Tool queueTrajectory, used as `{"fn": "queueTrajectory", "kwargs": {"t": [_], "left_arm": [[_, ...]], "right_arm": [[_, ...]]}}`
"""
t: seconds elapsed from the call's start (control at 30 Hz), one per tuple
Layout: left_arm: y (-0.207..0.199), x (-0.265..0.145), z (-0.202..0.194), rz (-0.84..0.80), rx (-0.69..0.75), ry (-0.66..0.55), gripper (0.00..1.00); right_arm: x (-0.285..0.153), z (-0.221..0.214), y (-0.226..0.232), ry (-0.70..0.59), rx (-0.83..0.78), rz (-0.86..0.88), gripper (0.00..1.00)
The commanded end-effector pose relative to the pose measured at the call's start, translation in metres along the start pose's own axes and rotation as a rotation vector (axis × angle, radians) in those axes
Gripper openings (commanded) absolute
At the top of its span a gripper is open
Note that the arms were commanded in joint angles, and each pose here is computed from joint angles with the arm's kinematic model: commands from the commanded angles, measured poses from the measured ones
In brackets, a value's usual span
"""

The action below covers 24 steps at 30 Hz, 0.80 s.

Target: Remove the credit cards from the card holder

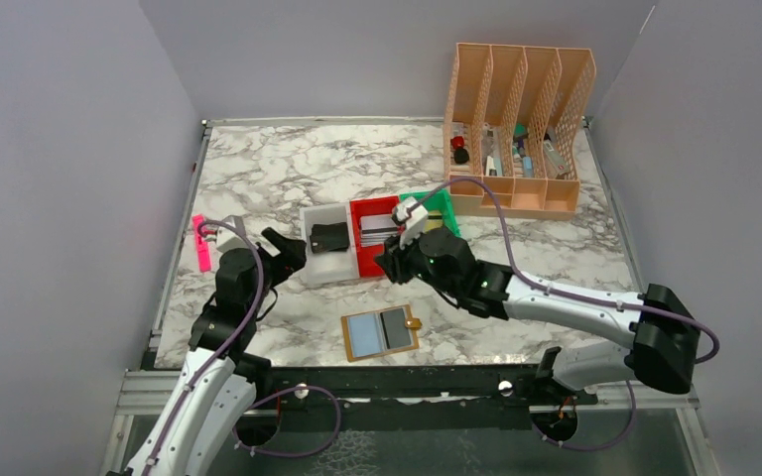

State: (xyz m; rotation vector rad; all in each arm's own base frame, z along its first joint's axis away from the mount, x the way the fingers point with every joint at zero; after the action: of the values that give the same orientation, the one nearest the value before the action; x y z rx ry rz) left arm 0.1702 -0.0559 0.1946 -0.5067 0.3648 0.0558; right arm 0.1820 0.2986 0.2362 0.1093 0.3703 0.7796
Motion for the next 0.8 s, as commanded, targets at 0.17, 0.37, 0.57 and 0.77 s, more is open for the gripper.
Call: {"fn": "queueTrajectory", "kwargs": {"t": [0.17, 0.37, 0.57, 0.77], "left_arm": [[-0.044, -0.012, -0.025, -0.591, 0.096, 0.3, 0.77], [-0.061, -0.02, -0.054, -0.631, 0.154, 0.395, 0.74], [-0.065, -0.031, -0.095, -0.6, 0.183, 0.49, 0.68], [-0.071, -0.035, -0.113, -0.62, 0.199, 0.537, 0.65]], "right_arm": [[-0.057, -0.104, -0.005, 0.281, 0.507, 0.068, 0.34], [-0.062, -0.123, -0.003, 0.352, 0.577, 0.109, 0.34], [-0.061, -0.137, -0.007, 0.404, 0.618, 0.049, 0.32], [-0.059, -0.155, -0.012, 0.473, 0.628, -0.027, 0.3]]}}
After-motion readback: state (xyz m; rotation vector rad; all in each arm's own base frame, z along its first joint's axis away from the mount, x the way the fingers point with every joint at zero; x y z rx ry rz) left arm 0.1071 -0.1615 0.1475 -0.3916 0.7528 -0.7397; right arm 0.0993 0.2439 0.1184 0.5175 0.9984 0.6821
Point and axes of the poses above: each gripper's point midway between its finger pads, its own x axis out along the fingers, its own y axis along the line the jaws close on, z = x × y, the point moved 9 cm from there along -x, back along the fingers, and after that the axes turned 8 degrees about x, right-handed, at the moved point
